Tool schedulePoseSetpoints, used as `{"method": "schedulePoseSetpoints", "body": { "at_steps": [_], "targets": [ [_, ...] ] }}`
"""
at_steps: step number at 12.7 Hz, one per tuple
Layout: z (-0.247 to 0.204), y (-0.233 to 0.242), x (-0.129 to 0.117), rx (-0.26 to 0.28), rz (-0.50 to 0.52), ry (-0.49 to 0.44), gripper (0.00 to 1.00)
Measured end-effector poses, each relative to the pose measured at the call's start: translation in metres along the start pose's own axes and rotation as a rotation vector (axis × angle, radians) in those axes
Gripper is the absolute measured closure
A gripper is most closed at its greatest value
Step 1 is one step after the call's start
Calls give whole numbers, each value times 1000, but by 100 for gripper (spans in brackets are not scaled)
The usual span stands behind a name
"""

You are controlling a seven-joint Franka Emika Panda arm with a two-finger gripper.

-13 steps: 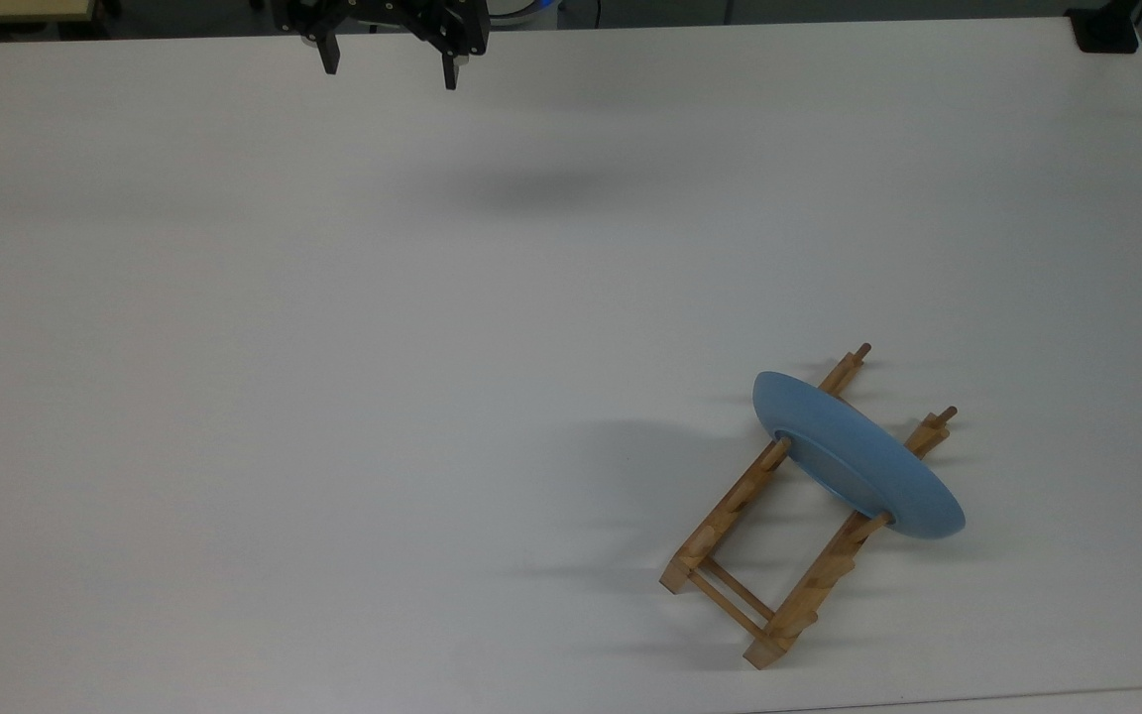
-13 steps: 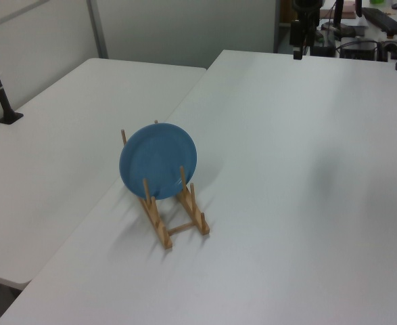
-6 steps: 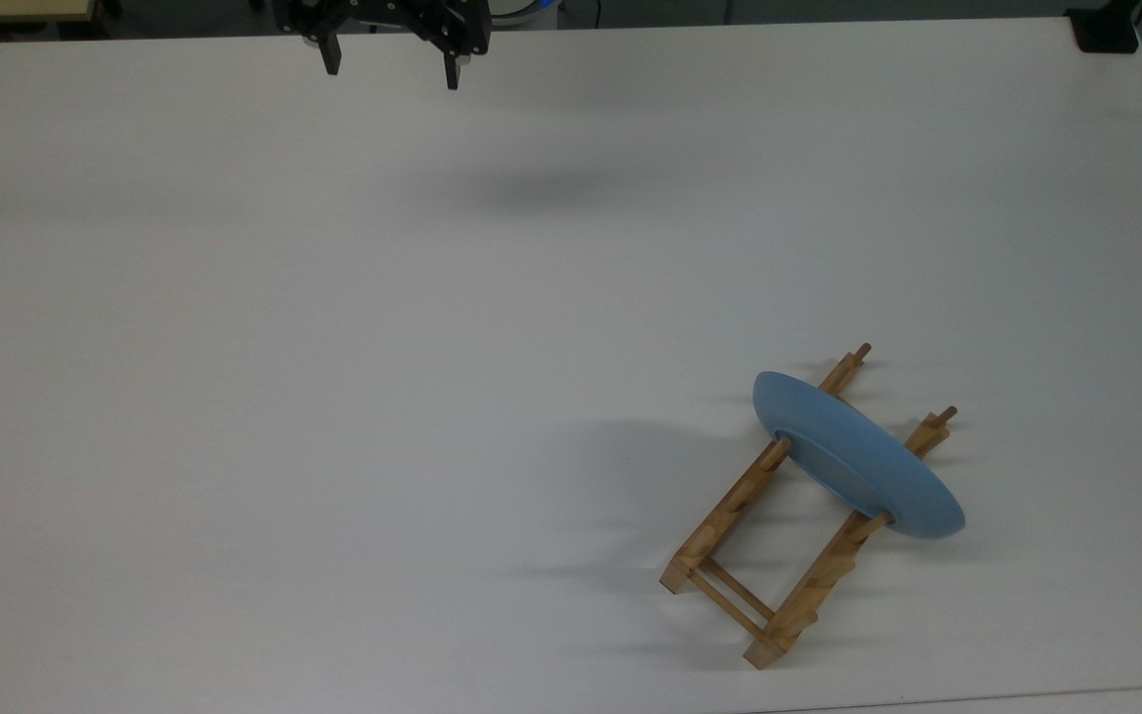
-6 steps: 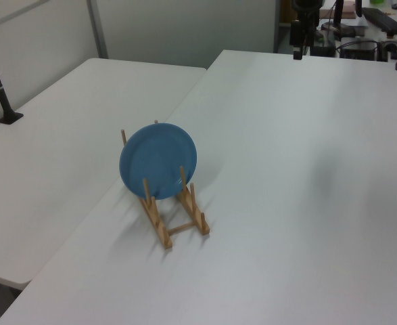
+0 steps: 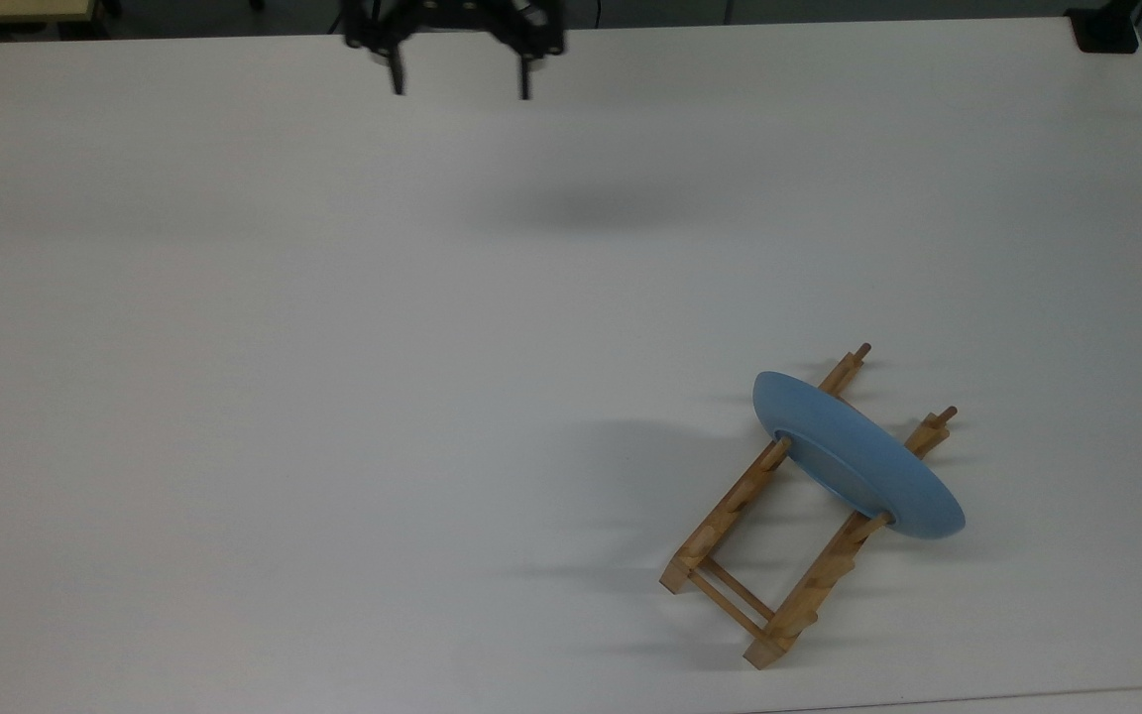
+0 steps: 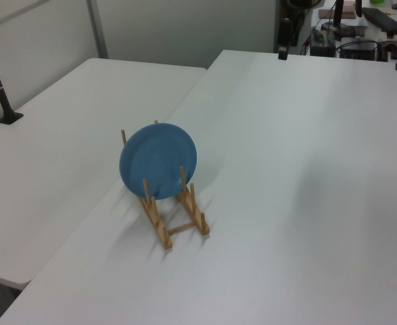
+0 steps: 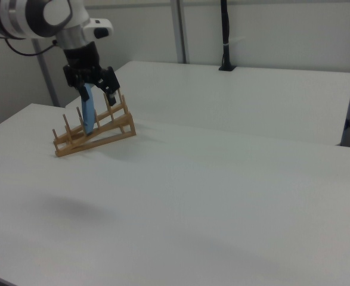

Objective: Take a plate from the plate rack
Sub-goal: 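Move the open gripper toward the blue plate in the wooden rack, then lower the gripper onto the plate rim and close on it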

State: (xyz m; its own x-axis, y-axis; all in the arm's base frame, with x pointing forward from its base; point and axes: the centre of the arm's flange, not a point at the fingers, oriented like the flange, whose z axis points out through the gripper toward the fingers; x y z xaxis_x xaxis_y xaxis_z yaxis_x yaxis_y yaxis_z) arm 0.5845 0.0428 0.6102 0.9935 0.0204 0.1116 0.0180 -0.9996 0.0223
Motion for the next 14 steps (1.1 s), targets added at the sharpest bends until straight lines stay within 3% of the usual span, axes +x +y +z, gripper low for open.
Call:
{"method": "schedulePoseSetpoints", "body": {
  "at_steps": [4, 7, 10, 12, 14],
  "targets": [
    [10, -57, 22, 0, -42, 127, 0],
    [24, -118, 35, -113, -17, 258, 0],
    [39, -187, 28, -220, 2, 358, 0],
    [63, -231, 25, -298, 10, 420, 0],
    [95, -251, 33, -344, 16, 490, 0]
  ]
}}
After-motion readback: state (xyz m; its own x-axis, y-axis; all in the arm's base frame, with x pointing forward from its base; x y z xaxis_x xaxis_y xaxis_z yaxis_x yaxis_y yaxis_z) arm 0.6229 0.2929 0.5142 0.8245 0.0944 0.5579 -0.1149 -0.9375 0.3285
